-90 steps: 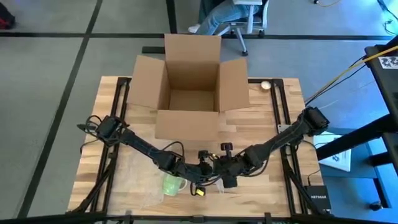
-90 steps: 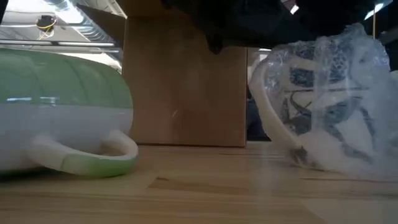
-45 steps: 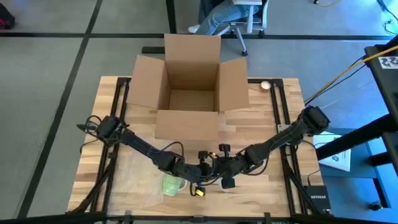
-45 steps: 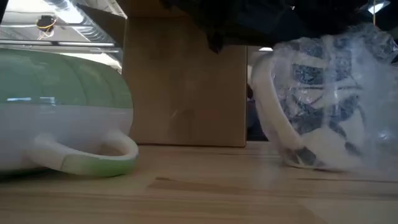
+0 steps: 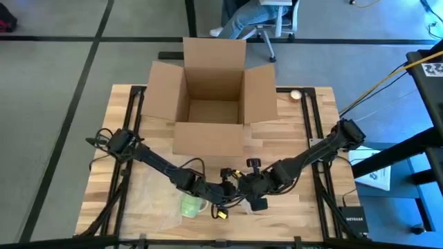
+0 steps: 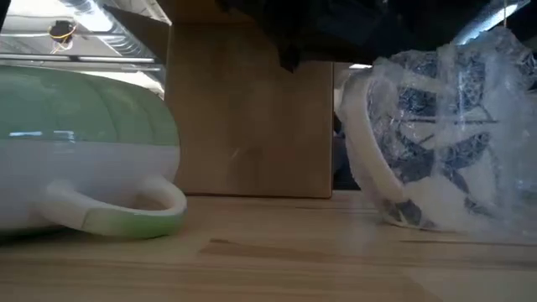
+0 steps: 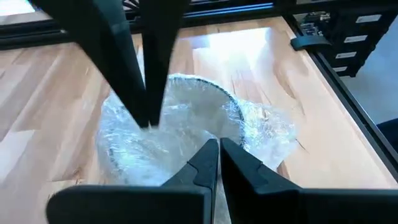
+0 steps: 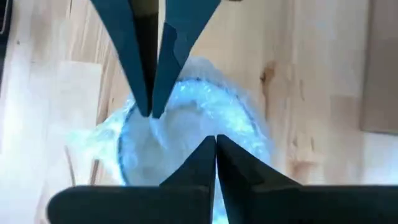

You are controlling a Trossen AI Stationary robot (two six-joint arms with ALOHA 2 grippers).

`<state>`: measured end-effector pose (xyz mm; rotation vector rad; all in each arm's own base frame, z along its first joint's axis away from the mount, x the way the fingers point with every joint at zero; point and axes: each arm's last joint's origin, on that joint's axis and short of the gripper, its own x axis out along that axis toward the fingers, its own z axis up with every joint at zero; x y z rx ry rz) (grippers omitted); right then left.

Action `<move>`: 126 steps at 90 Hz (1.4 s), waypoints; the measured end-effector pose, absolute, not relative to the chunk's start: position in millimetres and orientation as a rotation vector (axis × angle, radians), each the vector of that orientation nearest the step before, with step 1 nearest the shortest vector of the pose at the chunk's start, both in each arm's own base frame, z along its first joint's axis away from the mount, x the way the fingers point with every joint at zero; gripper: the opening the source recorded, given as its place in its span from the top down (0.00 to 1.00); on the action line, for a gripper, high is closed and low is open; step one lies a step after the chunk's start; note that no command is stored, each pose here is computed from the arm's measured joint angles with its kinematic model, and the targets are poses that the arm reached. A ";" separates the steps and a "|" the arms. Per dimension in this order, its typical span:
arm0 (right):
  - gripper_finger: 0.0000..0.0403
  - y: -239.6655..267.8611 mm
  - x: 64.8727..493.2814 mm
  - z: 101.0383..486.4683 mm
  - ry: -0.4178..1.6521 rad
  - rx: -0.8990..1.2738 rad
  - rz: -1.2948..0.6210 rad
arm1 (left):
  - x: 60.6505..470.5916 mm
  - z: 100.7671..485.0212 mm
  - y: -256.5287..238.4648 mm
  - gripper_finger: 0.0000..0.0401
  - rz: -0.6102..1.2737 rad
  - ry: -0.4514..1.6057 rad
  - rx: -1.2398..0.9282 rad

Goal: Wrap mug
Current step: Wrap the blue mug with the right transparent bubble wrap, then put the wrapped blue mug into the brown cardboard box

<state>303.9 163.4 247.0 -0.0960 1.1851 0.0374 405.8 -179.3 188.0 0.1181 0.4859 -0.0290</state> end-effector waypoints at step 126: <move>0.54 228.0 269.9 252.3 1.111 -0.340 0.056 | 405.8 188.1 -179.3 1.00 -0.028 0.485 0.118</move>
